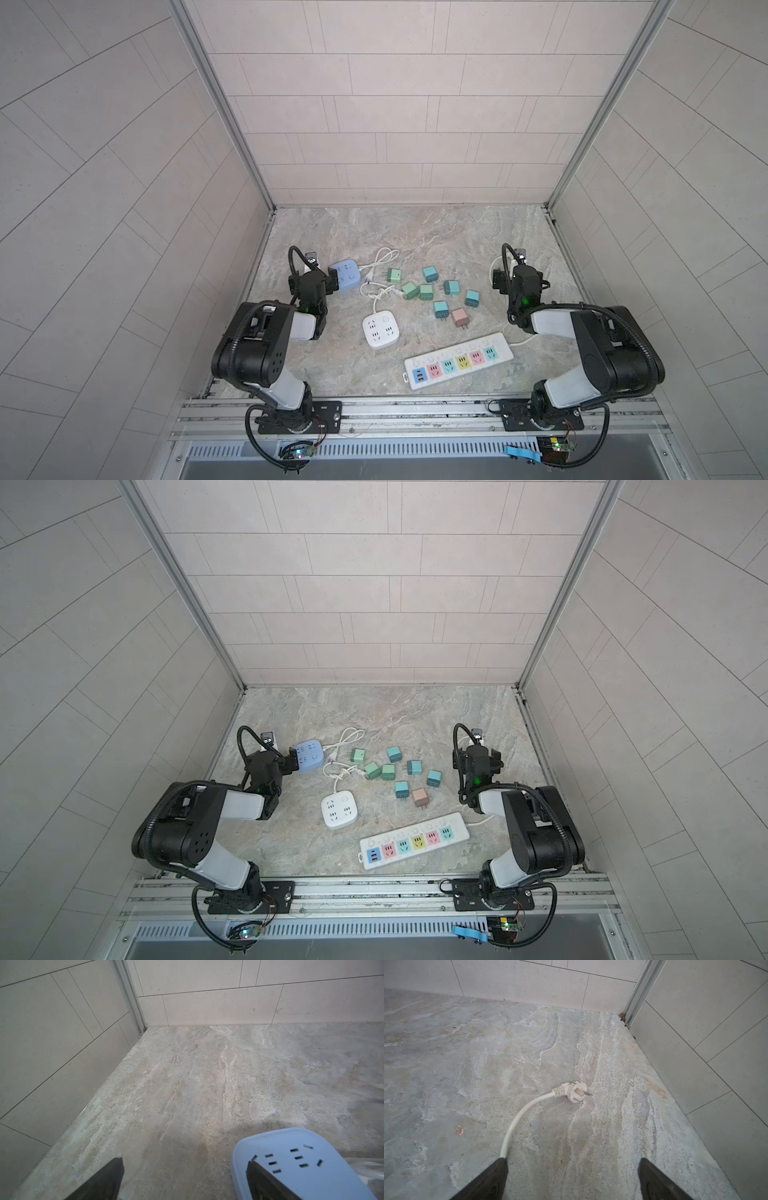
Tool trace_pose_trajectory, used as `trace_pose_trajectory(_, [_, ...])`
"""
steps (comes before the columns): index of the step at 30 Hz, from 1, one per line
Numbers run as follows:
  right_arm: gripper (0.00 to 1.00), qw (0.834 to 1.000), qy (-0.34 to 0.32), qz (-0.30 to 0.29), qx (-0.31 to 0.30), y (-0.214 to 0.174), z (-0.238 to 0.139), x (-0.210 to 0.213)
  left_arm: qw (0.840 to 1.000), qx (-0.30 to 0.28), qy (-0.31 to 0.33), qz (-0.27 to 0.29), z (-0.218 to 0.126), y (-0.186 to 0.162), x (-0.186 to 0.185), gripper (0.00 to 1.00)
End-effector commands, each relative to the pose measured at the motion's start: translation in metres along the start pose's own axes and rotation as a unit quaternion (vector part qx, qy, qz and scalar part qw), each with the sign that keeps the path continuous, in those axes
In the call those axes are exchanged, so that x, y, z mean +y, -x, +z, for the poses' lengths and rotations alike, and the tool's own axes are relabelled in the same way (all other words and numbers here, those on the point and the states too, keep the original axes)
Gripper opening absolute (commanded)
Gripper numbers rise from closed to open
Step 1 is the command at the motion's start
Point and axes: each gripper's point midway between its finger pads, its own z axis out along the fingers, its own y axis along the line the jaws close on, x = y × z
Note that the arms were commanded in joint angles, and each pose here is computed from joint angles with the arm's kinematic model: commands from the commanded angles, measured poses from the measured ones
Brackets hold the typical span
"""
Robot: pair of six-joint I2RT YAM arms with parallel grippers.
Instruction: Insert the plug
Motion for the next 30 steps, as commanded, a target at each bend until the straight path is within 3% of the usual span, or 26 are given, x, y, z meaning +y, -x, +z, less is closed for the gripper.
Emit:
trace_pose_trajectory(1, [0.99, 1.0, -0.006, 0.003, -0.007, 0.002, -0.0015, -0.0017, 1.0, -0.008, 0.007, -0.008, 0.0018, 0.0051, 0.003, 1.0])
trace_pose_trajectory(30, [1.0, 1.0, -0.005, 0.001, -0.009, 0.002, -0.0027, -0.0012, 1.0, -0.008, 0.007, -0.007, 0.0016, 0.0047, 0.0032, 1.0])
